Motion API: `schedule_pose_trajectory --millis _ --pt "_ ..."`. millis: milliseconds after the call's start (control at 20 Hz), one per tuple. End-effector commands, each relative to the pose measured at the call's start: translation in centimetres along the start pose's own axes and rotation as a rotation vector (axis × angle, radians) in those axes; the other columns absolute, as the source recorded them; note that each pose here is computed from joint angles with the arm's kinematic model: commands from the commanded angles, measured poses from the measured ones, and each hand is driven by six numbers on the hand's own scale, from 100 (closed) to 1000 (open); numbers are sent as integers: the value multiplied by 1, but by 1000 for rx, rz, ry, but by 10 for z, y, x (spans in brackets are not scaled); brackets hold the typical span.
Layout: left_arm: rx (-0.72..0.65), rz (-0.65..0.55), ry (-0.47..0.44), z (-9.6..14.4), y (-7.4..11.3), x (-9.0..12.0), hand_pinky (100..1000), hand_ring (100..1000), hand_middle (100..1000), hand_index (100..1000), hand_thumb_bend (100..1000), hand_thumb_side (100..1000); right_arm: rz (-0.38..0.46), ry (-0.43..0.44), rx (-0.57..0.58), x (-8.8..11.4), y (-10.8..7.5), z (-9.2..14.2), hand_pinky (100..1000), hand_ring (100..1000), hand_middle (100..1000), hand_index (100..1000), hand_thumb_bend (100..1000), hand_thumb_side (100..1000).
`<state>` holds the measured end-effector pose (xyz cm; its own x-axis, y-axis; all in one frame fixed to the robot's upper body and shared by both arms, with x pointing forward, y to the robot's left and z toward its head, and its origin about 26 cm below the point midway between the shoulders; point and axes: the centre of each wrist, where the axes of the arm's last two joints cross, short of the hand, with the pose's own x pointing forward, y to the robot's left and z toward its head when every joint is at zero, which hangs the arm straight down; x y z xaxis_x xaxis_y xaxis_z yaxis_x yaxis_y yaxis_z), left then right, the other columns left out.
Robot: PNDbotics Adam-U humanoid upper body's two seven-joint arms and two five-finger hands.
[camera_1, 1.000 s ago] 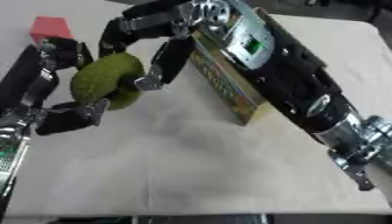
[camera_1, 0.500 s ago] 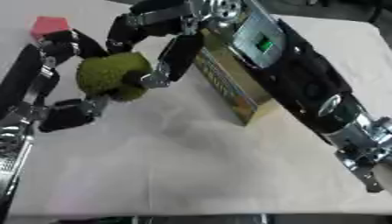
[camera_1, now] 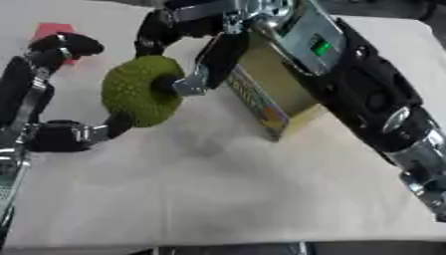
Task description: Pick up the objects with one hand, pass them to the other hand, and then place them into the box on the other side of the table.
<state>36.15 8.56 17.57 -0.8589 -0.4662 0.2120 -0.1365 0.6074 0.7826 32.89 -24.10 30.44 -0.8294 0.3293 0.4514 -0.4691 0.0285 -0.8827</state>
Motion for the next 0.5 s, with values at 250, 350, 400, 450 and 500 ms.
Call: schedule_pose_trajectory --millis 250,350,400,450,500 --pt "-56 -65 70 30 34 -23 720 704 695 791 695 882 1 43 -137 12 -12 31 787 819 559 610 100 170" --pt "-69 -80 119 46 46 -34 706 695 685 779 643 881 -12 55 -180 14 -11 41 791 822 561 613 100 150" --pt "-70 -84 144 54 52 -38 697 689 679 773 606 884 -21 62 -202 15 -10 46 795 826 564 615 100 134" --pt "-63 -84 171 62 59 -42 689 683 672 767 575 883 -34 71 -226 15 -10 53 798 828 566 617 100 122" --pt "-49 -82 196 69 66 -46 672 666 653 752 515 869 -49 78 -250 16 -9 59 804 832 569 620 100 103"
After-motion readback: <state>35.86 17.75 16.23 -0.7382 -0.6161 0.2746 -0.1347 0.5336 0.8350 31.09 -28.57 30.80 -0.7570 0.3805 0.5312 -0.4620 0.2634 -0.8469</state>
